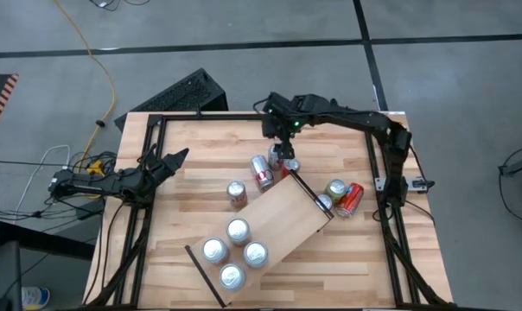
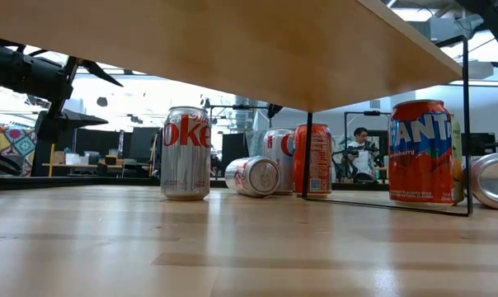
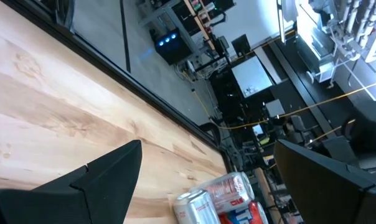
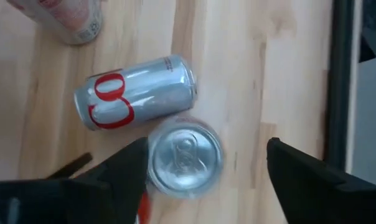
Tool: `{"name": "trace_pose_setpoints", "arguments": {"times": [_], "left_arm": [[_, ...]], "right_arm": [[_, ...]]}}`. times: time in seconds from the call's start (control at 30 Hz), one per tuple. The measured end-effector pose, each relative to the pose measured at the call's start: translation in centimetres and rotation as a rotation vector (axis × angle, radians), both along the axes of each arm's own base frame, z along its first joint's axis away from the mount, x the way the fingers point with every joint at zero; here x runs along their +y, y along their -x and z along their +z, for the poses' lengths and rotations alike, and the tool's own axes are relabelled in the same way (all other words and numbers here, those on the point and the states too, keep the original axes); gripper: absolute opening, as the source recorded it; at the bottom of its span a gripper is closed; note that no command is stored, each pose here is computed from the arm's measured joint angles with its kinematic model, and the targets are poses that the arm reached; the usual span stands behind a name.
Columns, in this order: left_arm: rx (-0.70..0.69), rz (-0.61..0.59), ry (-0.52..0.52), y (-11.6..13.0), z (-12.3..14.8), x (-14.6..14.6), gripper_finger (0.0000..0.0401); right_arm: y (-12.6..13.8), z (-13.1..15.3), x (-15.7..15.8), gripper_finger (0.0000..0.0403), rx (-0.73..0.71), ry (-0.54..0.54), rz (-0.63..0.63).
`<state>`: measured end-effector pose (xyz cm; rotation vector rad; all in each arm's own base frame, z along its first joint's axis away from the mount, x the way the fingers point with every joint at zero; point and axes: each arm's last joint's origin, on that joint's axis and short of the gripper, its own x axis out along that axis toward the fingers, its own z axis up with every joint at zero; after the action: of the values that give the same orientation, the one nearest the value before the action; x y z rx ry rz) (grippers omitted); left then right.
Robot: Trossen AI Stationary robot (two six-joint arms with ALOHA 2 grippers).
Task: Place canned beverage on shelf
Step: Put the red silver soda can on the shelf
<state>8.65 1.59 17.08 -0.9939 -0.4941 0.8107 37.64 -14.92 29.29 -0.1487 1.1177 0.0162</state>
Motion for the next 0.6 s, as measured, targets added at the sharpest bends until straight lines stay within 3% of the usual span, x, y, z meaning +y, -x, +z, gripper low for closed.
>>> {"name": "trace_pose_setpoints", "arguments": {"times": [0.23, 0.6], "left_arm": [[-0.001, 0.0, 0.001, 0.0, 0.0, 0.0, 0.0351], [0.002, 0.003, -0.001, 0.0, 0.0, 0.0, 0.0351]], "right_arm": [[-0.8, -2.6, 0.3, 0.0358, 0.109, -0.011, 0.029], [-1.8, -6.3, -0.8, 0.0364, 0.224, 0.001, 0.001]]}}
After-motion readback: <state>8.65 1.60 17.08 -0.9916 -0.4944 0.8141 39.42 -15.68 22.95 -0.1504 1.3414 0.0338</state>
